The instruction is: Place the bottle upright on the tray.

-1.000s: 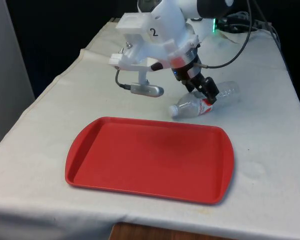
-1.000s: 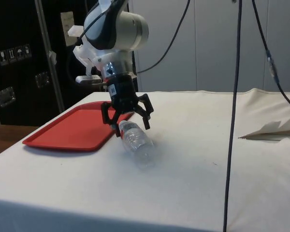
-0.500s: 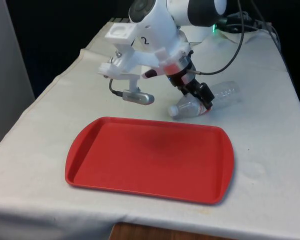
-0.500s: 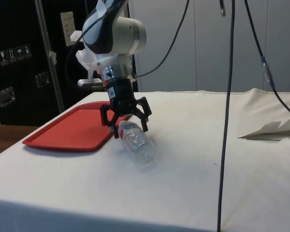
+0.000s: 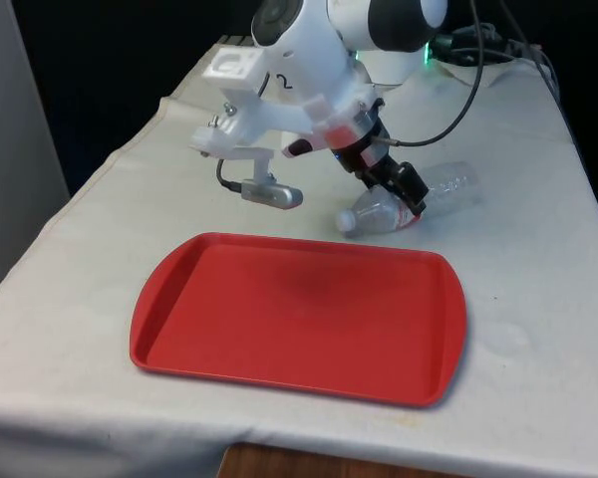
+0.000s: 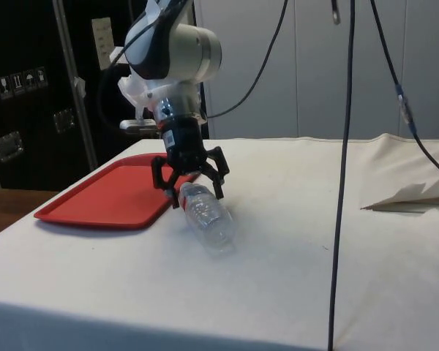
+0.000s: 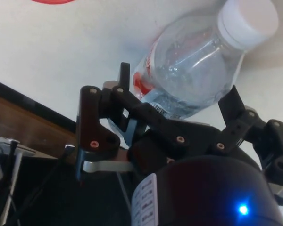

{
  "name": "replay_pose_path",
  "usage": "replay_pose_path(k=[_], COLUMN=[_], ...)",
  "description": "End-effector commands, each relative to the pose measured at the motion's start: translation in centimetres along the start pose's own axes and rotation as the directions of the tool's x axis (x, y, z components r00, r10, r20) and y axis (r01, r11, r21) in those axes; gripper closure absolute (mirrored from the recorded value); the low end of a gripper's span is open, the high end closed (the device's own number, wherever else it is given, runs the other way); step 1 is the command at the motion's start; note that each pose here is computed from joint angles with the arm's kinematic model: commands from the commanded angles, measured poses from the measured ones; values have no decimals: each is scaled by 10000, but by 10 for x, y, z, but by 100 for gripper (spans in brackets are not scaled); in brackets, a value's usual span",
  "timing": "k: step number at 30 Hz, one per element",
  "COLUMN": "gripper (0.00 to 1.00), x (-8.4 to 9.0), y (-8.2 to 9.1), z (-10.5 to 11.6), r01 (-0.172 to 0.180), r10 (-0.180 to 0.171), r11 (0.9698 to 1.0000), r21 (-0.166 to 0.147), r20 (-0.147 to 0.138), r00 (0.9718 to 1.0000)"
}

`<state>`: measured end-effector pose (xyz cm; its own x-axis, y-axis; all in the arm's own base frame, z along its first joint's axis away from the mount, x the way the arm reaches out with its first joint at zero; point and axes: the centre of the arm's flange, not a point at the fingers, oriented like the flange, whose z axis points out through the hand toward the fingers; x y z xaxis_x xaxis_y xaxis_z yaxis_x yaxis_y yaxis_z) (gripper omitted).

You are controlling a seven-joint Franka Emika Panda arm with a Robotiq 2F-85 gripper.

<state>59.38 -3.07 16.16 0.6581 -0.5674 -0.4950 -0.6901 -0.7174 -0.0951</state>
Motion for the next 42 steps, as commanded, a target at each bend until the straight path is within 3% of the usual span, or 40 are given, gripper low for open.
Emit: replay_pose_path(k=[1, 8, 9, 11, 42], gripper=[0, 0, 0, 0, 0], x=[2, 6, 4, 7, 7], y=[-1, 1, 1, 0, 1], z=[1, 4, 2, 5, 7], r01=[40, 134, 120, 199, 208], r10=[-42, -154, -130, -230, -240], r11=[9999, 9990, 9994, 9982, 9981], r21=[115, 436, 332, 567, 583], r20=[162, 449, 297, 550, 544], r00=[9999, 9989, 9995, 9982, 9982])
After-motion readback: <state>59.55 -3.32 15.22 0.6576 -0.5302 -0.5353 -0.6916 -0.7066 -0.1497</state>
